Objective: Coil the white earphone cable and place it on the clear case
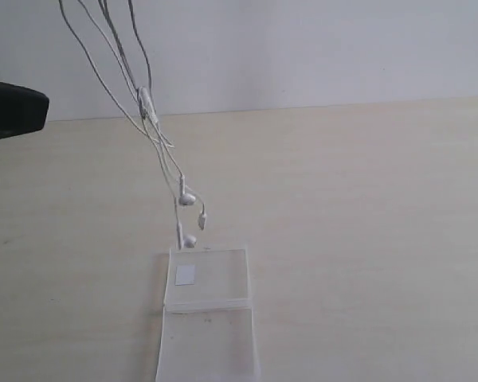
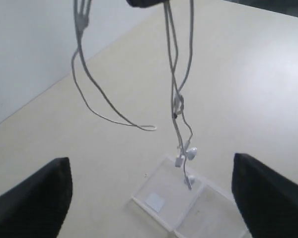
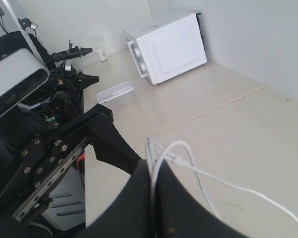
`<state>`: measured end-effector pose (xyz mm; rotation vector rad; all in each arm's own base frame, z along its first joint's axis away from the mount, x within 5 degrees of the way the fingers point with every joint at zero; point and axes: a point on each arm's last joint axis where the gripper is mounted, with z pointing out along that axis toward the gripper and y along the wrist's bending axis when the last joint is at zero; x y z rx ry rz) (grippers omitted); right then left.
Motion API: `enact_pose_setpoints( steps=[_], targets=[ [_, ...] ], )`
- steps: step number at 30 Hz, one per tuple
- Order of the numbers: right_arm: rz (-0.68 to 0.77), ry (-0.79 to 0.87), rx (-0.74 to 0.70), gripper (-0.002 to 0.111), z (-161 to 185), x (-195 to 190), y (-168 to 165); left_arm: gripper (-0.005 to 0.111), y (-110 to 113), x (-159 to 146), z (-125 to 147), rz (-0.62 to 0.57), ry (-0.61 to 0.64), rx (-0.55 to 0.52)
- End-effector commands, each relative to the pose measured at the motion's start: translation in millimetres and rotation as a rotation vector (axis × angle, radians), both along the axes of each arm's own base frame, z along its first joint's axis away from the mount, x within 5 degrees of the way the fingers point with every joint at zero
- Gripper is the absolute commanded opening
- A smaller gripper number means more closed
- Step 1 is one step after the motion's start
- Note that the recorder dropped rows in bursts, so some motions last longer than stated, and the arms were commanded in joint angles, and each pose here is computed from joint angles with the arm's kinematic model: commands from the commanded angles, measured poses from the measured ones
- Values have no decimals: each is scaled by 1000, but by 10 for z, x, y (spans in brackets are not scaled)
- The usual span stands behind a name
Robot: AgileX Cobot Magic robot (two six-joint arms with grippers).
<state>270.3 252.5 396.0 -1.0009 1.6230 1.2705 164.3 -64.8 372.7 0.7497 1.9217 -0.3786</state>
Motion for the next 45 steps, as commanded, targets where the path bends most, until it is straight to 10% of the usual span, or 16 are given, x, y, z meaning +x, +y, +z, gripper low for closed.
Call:
enact_pose_setpoints(
  steps=[1, 45],
  targets=[
    [-11, 15, 37, 0, 76, -16, -5, 84, 8, 56, -53, 39, -31, -36],
    [-21, 60, -4, 0, 27, -3, -17, 84, 78, -263, 161, 73, -191, -70]
  ],
)
